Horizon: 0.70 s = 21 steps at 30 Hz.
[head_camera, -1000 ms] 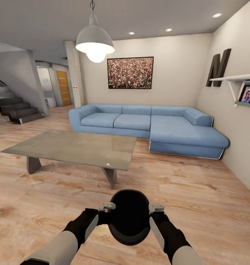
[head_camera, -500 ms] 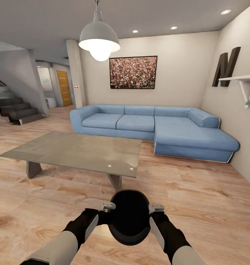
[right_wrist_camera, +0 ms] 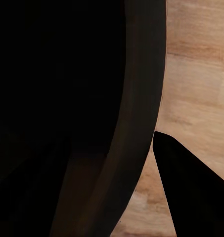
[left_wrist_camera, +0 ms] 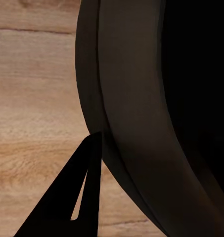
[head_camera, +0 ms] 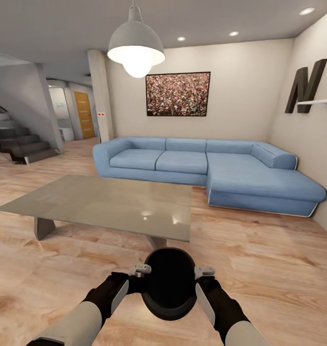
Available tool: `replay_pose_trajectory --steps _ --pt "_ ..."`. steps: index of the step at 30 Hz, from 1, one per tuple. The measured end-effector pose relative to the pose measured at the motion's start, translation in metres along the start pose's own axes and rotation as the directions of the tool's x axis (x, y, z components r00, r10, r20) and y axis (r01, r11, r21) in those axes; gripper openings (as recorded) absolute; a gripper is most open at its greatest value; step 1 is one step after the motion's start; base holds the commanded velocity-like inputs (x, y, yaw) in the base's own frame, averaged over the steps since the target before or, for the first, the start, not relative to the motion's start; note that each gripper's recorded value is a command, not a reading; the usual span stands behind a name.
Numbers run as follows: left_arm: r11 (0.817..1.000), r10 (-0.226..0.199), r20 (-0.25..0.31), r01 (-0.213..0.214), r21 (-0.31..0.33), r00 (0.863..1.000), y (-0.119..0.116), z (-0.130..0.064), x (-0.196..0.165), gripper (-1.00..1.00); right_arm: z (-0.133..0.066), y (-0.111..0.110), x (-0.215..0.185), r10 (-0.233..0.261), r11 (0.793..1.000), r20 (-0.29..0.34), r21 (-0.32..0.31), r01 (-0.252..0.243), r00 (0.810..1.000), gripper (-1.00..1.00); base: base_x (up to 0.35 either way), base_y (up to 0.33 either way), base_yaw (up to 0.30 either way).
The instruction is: Place each of the two pumpkins and all three candles from the living room inside a cabinet in the living room (use any cabinet), then make sure every cabinet is closed, and position the cauldron so it is next to a table in the living room.
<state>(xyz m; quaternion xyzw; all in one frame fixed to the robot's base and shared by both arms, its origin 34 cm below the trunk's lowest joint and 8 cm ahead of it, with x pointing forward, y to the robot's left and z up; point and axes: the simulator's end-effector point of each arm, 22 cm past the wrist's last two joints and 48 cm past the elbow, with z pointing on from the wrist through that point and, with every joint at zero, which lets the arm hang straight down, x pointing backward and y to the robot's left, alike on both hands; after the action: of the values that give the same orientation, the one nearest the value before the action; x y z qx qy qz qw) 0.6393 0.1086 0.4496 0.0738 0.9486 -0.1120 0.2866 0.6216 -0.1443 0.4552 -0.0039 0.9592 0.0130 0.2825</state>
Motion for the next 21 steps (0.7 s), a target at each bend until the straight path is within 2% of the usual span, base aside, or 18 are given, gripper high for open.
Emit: replay_pose_trajectory --steps 7,21 --pt "1.000 0.000 0.000 0.000 0.000 1.000 0.0000 0.0002 0.0000 -1.00 0.0001 -0.0001 -0.0001 0.000 1.000 0.000 0.000 0.000 1.000 -1.00 0.156 0.051 0.000" --pt "1.000 0.000 0.000 0.000 0.001 1.000 0.0005 0.0034 0.0037 -1.00 0.0034 -0.0001 0.0034 -0.001 1.000 -0.001 0.000 0.001 1.000 -1.00 0.012 0.002 0.000"
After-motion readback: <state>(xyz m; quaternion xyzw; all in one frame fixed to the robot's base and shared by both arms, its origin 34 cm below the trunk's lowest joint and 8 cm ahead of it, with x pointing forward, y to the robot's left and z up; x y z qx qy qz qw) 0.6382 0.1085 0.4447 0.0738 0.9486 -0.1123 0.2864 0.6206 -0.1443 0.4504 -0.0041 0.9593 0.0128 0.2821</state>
